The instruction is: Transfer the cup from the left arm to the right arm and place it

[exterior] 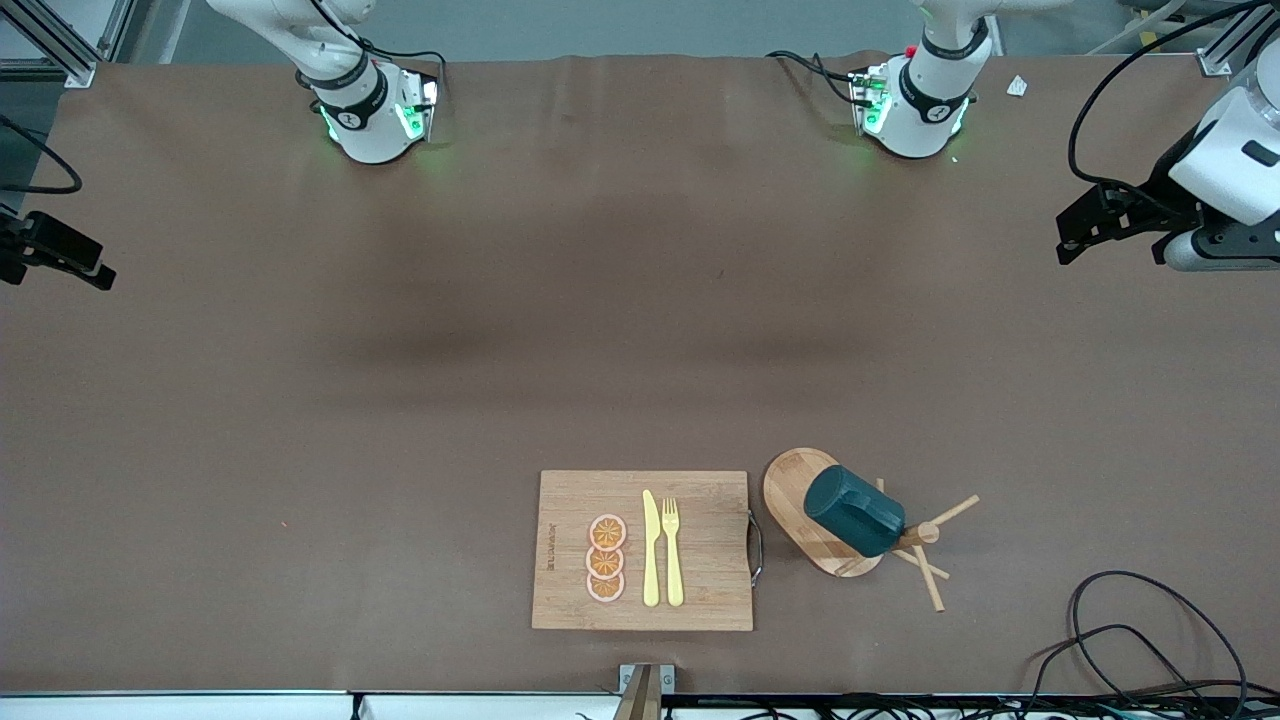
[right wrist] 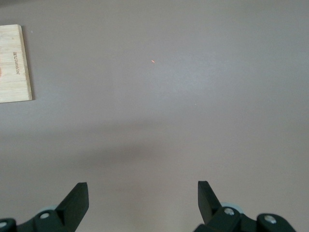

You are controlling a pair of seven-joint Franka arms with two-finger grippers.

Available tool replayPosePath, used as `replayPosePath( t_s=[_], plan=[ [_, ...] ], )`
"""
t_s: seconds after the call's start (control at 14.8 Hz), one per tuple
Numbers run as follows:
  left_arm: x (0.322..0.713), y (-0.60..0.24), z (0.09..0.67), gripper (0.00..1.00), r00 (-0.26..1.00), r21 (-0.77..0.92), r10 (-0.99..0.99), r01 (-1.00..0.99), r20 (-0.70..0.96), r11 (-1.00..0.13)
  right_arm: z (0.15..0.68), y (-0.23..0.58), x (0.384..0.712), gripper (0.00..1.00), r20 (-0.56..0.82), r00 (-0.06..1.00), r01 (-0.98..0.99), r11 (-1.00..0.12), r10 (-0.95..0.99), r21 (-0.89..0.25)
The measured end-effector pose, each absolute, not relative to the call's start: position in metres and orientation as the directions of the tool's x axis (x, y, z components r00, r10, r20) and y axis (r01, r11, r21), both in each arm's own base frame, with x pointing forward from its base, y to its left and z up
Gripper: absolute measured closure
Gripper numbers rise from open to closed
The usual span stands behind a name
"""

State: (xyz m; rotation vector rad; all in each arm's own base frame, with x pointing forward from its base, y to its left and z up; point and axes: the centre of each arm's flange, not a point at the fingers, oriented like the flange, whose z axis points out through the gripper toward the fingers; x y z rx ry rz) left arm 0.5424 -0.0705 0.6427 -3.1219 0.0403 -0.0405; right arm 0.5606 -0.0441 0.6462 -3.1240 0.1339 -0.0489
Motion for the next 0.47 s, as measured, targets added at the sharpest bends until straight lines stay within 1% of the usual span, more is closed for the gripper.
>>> replayPosePath(
  t_s=[0.27, 0.47],
  plan=[
    [0.545, -0.069, 0.647, 0.00, 0.999, -0.017, -0.023, -0.022, 0.043, -1.000, 0.646, -0.044, 0.560, 0.00, 0.026, 0.996, -0.084, -0.996, -0.085, -0.016],
    [0.553, -0.073, 0.653, 0.00, 0.998, 0.005, -0.027, -0.027, 0.059, -1.000, 0.643, -0.039, 0.558, 0.00, -0.004, 0.997, -0.077, -0.997, -0.077, -0.018]
  ],
)
